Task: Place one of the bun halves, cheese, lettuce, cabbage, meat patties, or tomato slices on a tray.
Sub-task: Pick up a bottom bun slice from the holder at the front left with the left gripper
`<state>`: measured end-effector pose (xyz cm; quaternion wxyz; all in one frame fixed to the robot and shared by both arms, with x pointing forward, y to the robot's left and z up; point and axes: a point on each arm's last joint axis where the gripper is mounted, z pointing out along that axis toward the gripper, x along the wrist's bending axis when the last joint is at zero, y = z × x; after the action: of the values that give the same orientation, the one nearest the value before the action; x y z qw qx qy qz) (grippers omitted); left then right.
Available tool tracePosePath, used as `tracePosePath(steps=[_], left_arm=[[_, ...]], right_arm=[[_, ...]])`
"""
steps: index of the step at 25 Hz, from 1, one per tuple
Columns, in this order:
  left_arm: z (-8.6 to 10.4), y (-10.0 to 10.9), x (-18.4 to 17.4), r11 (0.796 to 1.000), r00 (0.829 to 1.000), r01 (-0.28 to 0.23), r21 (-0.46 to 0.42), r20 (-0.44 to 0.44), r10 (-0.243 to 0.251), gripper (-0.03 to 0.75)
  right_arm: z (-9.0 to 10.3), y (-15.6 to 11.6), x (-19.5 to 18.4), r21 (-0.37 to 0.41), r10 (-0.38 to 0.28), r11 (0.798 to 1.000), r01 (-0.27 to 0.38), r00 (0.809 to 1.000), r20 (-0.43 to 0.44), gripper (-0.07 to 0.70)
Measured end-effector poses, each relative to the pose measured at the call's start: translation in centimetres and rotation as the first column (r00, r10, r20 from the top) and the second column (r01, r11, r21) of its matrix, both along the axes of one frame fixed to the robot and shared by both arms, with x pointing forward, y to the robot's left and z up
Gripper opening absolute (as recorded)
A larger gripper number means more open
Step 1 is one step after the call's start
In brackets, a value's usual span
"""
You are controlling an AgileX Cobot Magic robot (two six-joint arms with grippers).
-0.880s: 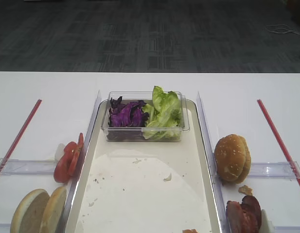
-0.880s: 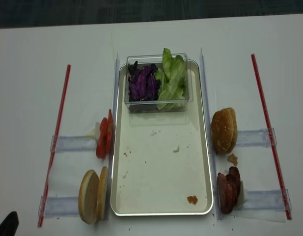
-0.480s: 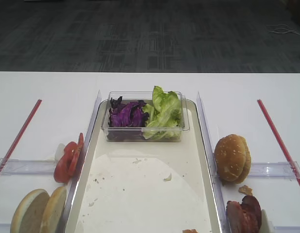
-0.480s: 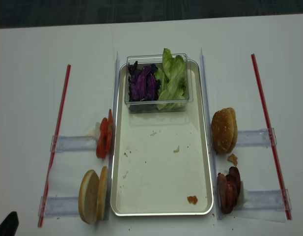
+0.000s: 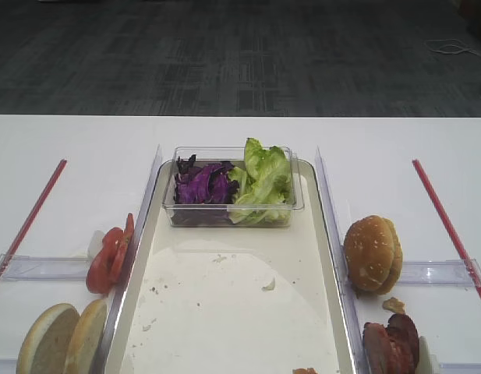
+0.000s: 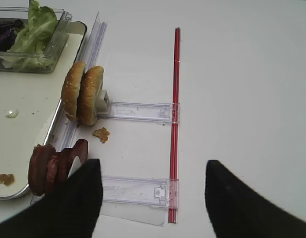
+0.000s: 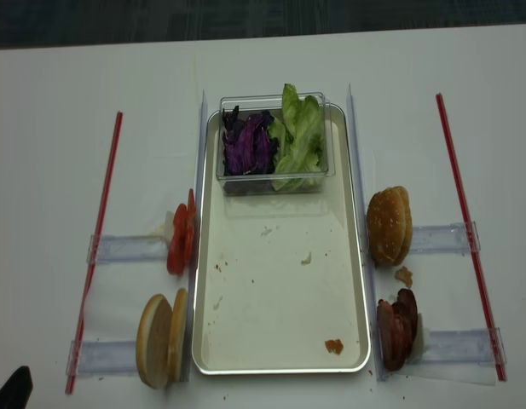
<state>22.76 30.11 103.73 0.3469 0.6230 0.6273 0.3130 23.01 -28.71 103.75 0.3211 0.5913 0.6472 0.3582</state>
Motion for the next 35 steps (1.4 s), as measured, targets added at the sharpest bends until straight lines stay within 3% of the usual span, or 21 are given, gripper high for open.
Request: tracePosePath(steps=[7, 18, 35], left_arm=[[0.0, 0.0, 0.0, 1.0, 1.0, 0.0, 0.0, 0.0, 0.0, 0.396], [1.0, -0.2, 2.2, 1.0, 0.99, 0.018, -0.006, -0.137, -0.019, 0.384], [4.7, -0.8, 7.6, 0.999, 0.948, 0.03, -0.04, -0.315, -0.041, 0.361]], right_arm=[[0.0, 0.0, 0.0, 0.0, 0.0, 1.0, 0.0, 1.0, 0.0, 0.47], [0.0, 0.0, 0.0, 0.0, 0.0, 1.0, 0.0, 1.0, 0.0, 0.47], [0.0, 0.0, 0.0, 0.0, 0.0, 1.0, 0.0, 1.0, 0.0, 0.469]])
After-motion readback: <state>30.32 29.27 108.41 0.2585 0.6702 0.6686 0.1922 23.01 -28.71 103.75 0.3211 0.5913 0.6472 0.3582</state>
